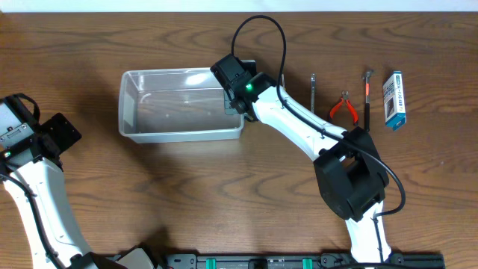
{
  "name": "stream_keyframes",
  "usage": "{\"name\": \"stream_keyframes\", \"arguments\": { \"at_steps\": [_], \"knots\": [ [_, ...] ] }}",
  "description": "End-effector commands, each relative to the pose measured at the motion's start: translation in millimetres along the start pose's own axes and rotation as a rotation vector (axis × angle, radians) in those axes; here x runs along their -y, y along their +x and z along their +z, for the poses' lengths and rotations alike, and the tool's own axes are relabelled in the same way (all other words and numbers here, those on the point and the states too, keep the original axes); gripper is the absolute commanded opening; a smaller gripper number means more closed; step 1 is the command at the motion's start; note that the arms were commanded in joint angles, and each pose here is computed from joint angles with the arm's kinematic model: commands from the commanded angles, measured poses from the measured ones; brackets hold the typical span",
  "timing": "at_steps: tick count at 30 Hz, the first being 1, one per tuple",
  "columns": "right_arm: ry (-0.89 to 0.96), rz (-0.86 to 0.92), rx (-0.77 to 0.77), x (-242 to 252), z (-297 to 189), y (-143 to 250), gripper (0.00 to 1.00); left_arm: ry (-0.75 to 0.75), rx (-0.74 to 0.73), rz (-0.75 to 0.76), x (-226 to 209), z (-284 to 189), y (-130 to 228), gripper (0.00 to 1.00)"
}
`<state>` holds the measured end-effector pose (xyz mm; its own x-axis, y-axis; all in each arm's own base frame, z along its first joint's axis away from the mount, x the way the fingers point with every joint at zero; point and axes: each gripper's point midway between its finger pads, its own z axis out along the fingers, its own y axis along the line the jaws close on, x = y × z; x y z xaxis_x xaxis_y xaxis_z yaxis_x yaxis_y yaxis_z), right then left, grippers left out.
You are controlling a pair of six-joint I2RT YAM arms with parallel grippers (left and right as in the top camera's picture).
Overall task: Pack container
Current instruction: 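Drag the container rightward toward the tools with the right gripper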
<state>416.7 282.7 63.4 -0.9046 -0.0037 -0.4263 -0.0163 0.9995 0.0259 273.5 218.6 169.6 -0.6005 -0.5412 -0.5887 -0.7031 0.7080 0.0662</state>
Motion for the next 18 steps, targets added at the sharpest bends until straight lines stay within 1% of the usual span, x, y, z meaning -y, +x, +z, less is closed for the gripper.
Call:
{"name": "stream_keyframes", "arguments": {
  "at_steps": [1, 3, 5, 7, 13, 18],
  "knots": [
    [0.096, 0.046, 0.025, 21, -2, -6, 0.15, 0.000, 0.003, 0.012, -1, -1, -4, 0.98],
    [0.121, 0.054, 0.011, 28, -2, -3, 0.15, 0.000, 0.003, 0.012, -1, -1, -4, 0.98],
    [0.133, 0.060, 0.001, 35, -1, -3, 0.19, 0.000, 0.003, 0.012, -1, -1, -4, 0.98],
    [0.147, 0.070, -0.009, 43, 0, -4, 0.20, 0.000, 0.003, 0.012, -1, -1, -4, 0.98],
    [0.198, 0.122, -0.049, 78, 5, -9, 0.16, 0.000, 0.003, 0.012, -1, -1, -4, 0.98],
    [0.224, 0.170, -0.081, 103, 8, -12, 0.15, 0.000, 0.003, 0.012, -1, -1, -4, 0.98]
  ]
}}
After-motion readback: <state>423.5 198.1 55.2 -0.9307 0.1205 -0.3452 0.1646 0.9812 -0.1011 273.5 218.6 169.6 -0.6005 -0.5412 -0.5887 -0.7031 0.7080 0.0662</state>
